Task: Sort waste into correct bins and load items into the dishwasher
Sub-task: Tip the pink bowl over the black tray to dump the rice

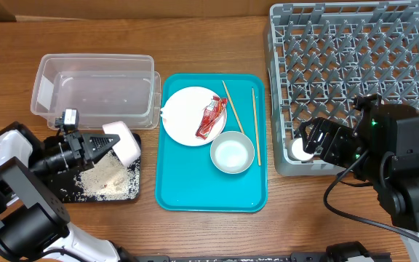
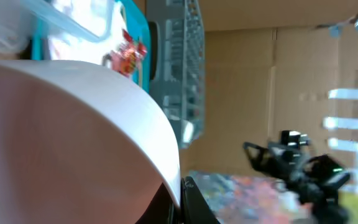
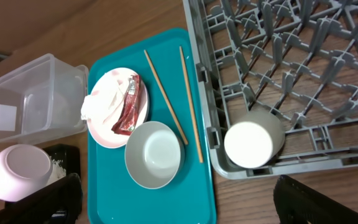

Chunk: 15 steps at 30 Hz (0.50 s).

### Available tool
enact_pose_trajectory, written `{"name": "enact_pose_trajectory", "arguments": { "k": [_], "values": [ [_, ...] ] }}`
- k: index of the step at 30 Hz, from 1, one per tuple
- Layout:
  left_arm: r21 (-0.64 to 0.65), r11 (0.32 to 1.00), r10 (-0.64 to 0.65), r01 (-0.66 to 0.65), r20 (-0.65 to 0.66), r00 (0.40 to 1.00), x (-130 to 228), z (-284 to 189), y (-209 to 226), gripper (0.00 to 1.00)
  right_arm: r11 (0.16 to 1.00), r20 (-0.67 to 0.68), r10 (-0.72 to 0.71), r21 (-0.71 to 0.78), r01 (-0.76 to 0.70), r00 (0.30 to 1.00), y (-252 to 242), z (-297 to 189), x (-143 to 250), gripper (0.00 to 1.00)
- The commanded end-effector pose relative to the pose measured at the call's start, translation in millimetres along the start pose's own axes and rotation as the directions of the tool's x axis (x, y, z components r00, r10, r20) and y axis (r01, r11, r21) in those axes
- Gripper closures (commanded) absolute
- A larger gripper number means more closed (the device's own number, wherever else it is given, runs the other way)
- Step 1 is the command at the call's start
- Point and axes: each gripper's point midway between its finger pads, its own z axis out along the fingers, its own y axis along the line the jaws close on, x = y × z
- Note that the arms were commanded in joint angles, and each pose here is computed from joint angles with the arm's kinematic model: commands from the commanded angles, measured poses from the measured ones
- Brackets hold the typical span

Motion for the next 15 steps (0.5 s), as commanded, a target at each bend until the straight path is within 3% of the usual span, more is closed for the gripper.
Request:
{"name": "enact_pose_trajectory", "arguments": {
  "k": [1,6,11,15],
  "values": [
    [0.021,0.995,0.093,-0.092,-0.015,0.996,4.8,6.8,-23.7,0.96,1.000,0.028,-0.009,-0.015,0.010,1.000,4.9,-8.0,-6.9,0.00],
    [-0.009,0.984,0.176,-0.180,-0.166,0.970,32.9,31.1,-37.4,0.96,1.000,0.022,-0.008,-0.012,0.008,1.000,4.1,-8.0,-5.5,0.00],
    [-0.050,0.985,0.142,-0.165,-0.300,0.943,57.4,63.5,-47.2,0.96,1.000,0.022,-0.008,-0.012,0.008,1.000,4.1,-8.0,-5.5,0.00],
    [-0.348,0.928,-0.017,-0.135,-0.400,0.916,73.7,83.7,-17.4,0.96,1.000,0.022,-0.008,-0.012,0.008,1.000,4.0,-8.0,-5.4,0.00]
  ]
}}
